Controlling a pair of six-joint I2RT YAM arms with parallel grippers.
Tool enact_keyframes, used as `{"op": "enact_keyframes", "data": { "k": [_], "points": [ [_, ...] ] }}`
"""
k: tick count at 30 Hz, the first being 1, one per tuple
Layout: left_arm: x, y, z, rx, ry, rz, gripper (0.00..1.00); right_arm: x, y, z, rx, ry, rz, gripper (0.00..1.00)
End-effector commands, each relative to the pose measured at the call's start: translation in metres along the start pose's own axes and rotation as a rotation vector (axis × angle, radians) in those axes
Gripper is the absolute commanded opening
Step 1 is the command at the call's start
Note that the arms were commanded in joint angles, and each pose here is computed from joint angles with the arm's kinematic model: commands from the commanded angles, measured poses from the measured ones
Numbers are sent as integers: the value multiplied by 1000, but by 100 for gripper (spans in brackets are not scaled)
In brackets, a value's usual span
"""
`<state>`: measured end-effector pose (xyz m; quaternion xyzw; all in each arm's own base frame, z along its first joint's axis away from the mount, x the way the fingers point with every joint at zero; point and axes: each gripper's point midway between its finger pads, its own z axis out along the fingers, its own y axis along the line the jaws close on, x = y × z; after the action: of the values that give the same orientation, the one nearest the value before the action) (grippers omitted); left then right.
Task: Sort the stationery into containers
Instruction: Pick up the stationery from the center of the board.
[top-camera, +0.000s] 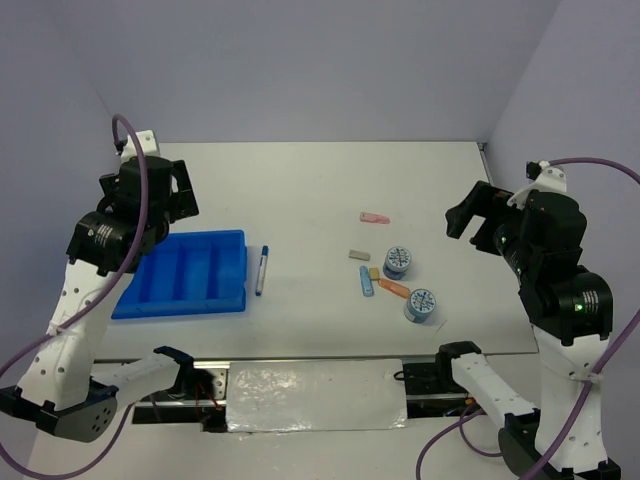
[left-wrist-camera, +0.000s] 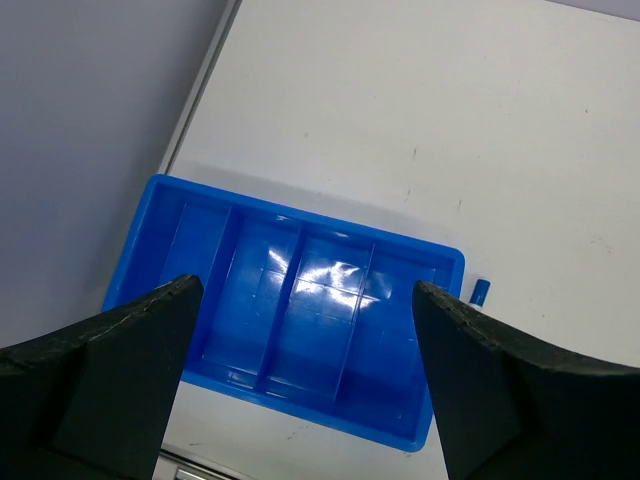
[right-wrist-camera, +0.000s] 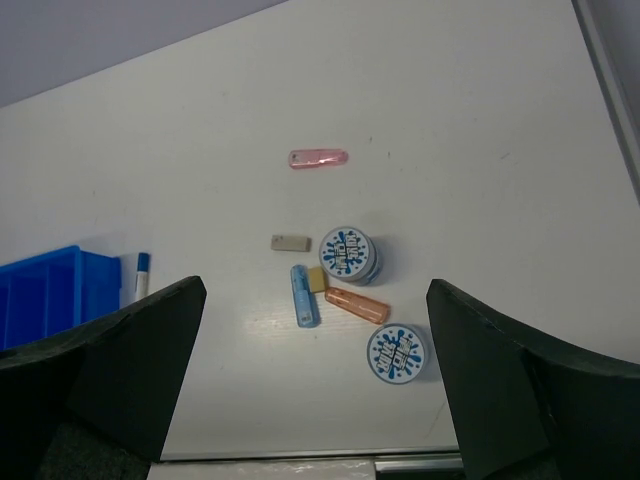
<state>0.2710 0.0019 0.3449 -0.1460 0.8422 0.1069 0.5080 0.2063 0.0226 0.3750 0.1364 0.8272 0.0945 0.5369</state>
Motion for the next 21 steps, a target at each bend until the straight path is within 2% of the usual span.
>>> {"op": "enact_keyframes", "data": {
  "k": [1, 5, 9, 13, 16, 19, 21],
  "points": [
    [-13, -3, -4, 17, -39, -20, 99, -12, 1, -1, 0, -55, 8, 100],
    [-15, -2, -5, 14, -44, -20, 99, -14, 2, -1, -2, -60, 7, 100],
    [-14, -3, -5, 19, -38, -20, 99, 2, 0, 13, 7, -1, 15, 100],
    [-13, -8, -6, 47, -27, -29, 99, 50, -9, 52, 61, 206, 7, 100],
    [-8, -17, -6, 97, -6, -26, 99, 106, -27, 91, 178, 450, 14, 100],
    [-3, -22, -6, 124, 8, -17, 99, 140, -42, 110, 237, 516, 20, 100],
    [1, -25, -5, 140, 18, -8, 99, 160, -41, 123, 213, 557, 17, 100]
  ]
}}
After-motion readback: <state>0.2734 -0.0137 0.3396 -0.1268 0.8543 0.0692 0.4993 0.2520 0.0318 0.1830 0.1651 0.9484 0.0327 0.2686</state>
